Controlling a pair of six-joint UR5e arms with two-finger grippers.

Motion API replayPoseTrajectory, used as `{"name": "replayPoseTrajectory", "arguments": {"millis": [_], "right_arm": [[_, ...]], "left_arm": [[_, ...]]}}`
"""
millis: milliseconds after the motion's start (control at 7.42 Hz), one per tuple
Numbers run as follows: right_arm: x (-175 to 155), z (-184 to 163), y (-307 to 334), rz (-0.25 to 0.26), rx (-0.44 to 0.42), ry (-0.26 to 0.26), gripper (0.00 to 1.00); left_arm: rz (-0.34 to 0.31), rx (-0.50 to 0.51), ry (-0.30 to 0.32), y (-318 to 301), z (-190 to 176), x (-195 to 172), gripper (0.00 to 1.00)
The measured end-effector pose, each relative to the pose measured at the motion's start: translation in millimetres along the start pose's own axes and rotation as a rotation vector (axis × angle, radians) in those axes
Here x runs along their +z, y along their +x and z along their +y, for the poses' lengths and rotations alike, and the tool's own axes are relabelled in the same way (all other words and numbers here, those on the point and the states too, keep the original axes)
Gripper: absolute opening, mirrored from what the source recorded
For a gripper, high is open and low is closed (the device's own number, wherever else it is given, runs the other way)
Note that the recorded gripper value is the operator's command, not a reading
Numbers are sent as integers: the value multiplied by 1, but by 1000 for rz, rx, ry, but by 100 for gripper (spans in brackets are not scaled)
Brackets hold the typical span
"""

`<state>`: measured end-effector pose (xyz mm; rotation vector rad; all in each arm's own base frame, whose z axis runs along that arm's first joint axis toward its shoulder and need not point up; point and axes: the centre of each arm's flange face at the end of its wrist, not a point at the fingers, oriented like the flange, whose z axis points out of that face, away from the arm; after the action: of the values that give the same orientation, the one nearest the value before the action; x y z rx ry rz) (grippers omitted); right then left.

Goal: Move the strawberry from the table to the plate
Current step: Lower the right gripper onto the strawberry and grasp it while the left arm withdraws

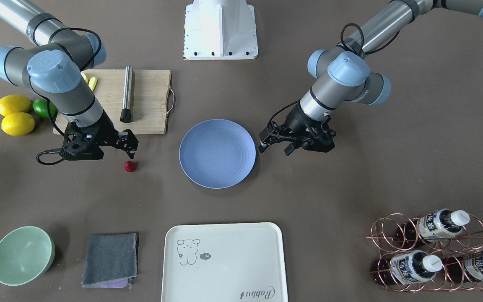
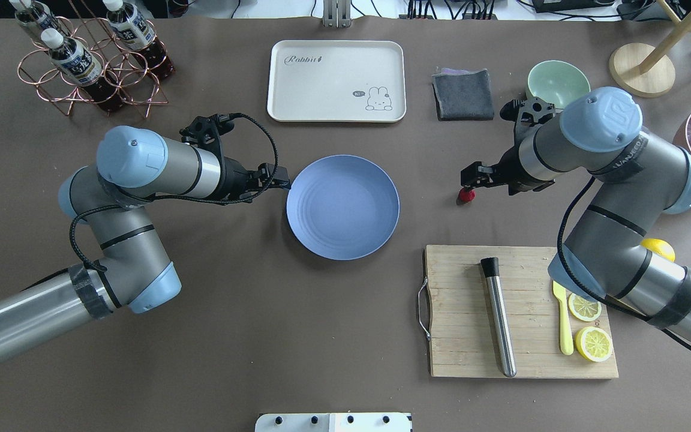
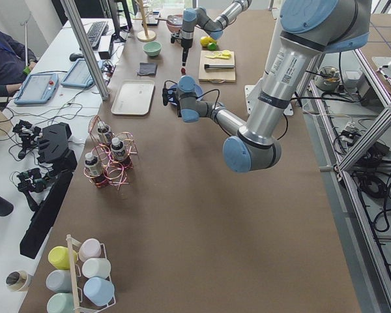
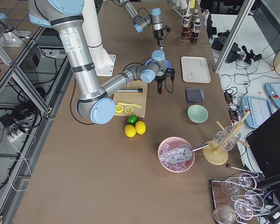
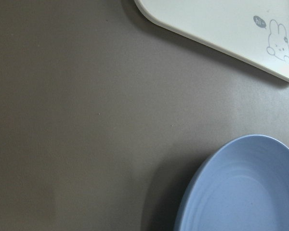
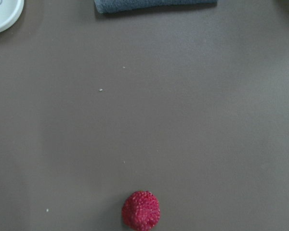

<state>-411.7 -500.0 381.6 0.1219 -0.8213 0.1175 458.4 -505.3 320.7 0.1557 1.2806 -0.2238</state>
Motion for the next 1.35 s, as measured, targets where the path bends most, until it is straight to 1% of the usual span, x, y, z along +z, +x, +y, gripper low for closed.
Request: {"name": "replayPoseTrajectory", "arguments": {"millis": [135, 270, 404, 539, 674, 809, 943, 1078, 1213, 1348], "right_arm": [[7, -3, -3, 17, 4, -1, 85], [13, -5, -5, 28, 8, -3, 85], [16, -5, -6, 39, 14, -5, 84], [19, -6, -11, 52, 18, -11, 83], [21, -8, -17, 67, 23, -18, 82], [25, -8, -22, 81, 23, -22, 80], [31, -6, -25, 94, 20, -22, 76], [38, -4, -26, 102, 16, -24, 66], [42, -2, -27, 106, 13, -25, 51], [44, 0, -27, 109, 20, -24, 23]], "left_arm": [[-6, 22, -14, -27, -32, -36, 98], [-20, 53, -28, -69, -69, -83, 98], [-43, 91, -32, -119, -100, -132, 98], [-80, 132, -29, -172, -123, -179, 98], [-124, 177, -24, -223, -141, -225, 98], [-162, 216, -18, -264, -151, -264, 98], [-192, 243, -15, -294, -157, -291, 98], [-210, 251, -17, -311, -157, -304, 98], [-222, 246, -21, -323, -154, -309, 98], [-229, 240, -23, -332, -152, -311, 98]]}}
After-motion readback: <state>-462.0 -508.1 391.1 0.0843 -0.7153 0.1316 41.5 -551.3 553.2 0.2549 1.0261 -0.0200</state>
